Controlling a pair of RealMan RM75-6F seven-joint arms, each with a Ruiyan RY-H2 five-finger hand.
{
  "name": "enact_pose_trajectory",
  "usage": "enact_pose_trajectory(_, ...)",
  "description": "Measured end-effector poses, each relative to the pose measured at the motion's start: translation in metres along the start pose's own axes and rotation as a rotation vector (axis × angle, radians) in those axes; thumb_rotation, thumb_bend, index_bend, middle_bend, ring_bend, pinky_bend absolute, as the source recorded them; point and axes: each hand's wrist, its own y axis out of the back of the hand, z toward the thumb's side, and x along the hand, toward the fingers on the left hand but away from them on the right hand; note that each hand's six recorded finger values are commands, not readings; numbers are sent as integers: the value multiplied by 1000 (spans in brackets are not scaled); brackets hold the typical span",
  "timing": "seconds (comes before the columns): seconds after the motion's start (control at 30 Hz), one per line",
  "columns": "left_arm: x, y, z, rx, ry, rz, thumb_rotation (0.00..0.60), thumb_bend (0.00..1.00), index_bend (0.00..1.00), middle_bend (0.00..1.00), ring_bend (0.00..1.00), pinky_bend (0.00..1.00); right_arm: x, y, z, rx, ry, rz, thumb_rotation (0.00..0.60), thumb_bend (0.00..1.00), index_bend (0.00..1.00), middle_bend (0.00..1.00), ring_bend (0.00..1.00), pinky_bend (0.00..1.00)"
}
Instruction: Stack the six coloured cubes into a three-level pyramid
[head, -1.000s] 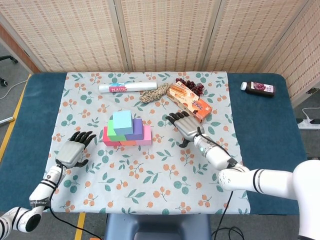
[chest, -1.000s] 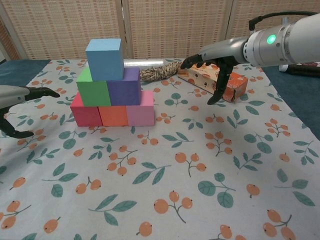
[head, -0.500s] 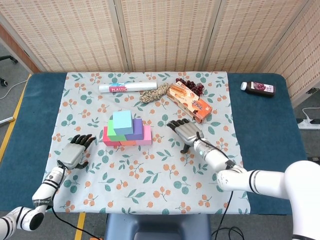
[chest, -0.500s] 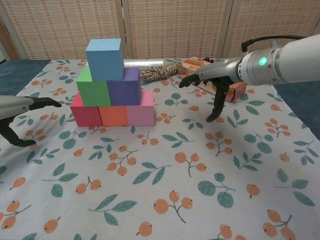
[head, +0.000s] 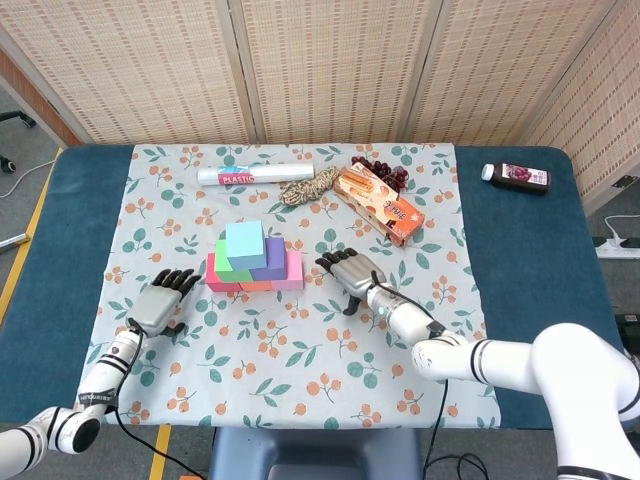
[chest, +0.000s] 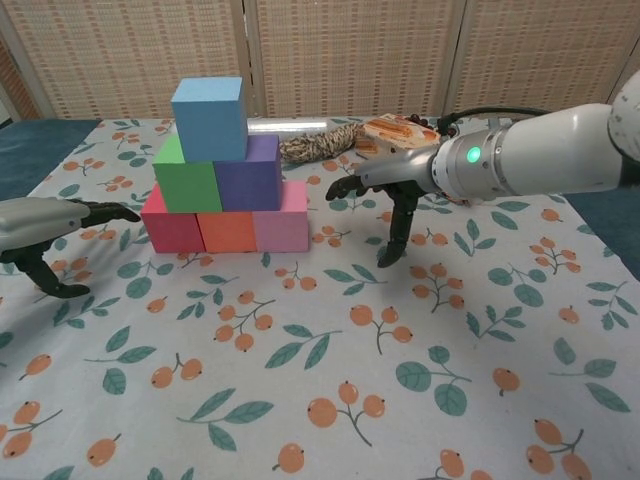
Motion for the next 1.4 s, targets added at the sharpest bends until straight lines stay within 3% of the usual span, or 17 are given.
enact_pose_trajectory(0.83,8,0,20,20,-53,-2,600,308,0,0,0,2,-17,-3,17,-28,34,-12,600,34,0,0,0,0)
enact_pose_trajectory(1.4,-3,4,5,-11,-15,10,600,305,0,0,0,2,-3,2,4,-14,12,-29,600,34,0,0,0,0)
